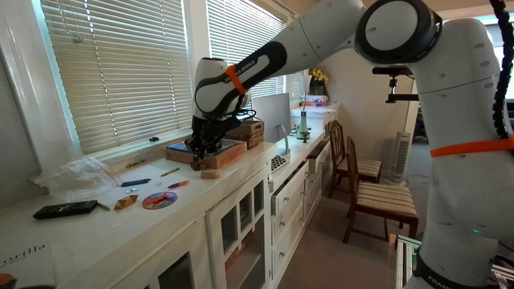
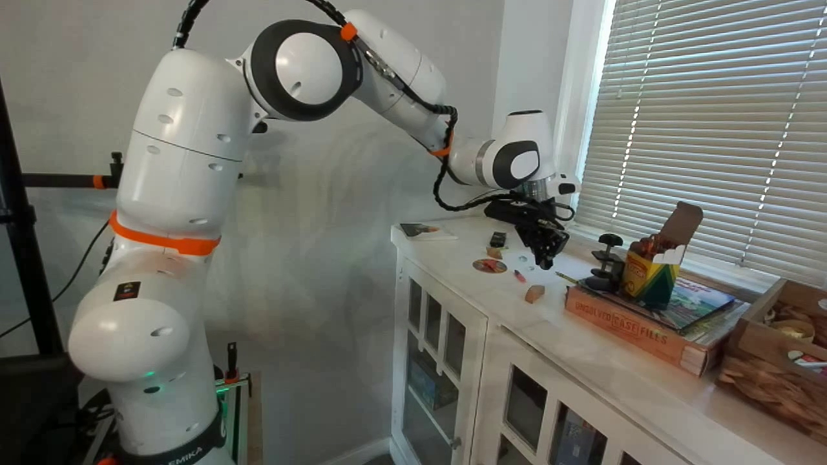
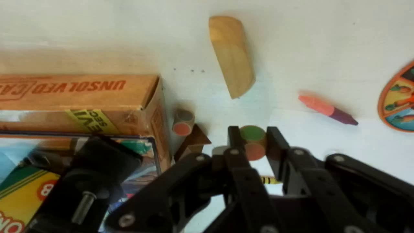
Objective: Move the brown stopper backwards
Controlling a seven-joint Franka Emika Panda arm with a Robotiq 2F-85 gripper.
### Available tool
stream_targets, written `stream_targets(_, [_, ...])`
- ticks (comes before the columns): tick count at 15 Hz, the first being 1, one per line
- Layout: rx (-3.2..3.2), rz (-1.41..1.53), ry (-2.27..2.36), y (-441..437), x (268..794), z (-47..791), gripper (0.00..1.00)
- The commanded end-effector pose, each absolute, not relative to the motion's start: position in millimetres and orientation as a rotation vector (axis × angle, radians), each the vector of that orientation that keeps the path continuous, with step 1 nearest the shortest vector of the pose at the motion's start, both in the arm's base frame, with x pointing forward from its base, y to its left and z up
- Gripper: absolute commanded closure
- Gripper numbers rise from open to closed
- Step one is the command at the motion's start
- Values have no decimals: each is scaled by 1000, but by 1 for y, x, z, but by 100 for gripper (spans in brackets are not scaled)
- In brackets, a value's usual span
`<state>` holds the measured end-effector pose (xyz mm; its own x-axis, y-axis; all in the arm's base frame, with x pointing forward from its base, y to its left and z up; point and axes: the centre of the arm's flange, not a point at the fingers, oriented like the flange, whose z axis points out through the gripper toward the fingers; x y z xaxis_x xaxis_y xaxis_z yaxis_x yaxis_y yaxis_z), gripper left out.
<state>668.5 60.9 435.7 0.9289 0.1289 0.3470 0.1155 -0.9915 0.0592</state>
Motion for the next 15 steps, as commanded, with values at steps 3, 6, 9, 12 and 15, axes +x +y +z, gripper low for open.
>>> stream_targets(3, [3076,711,335,76,698,432,94])
stream_targets(6, [3089,765,455,91,712,423,94])
stream_targets(9, [3077,759,603,110,727,411,94])
stream_targets(12, [3048,756,729,127,740,401,94])
stream_targets(15, [3033,756,800,133,751,392,94])
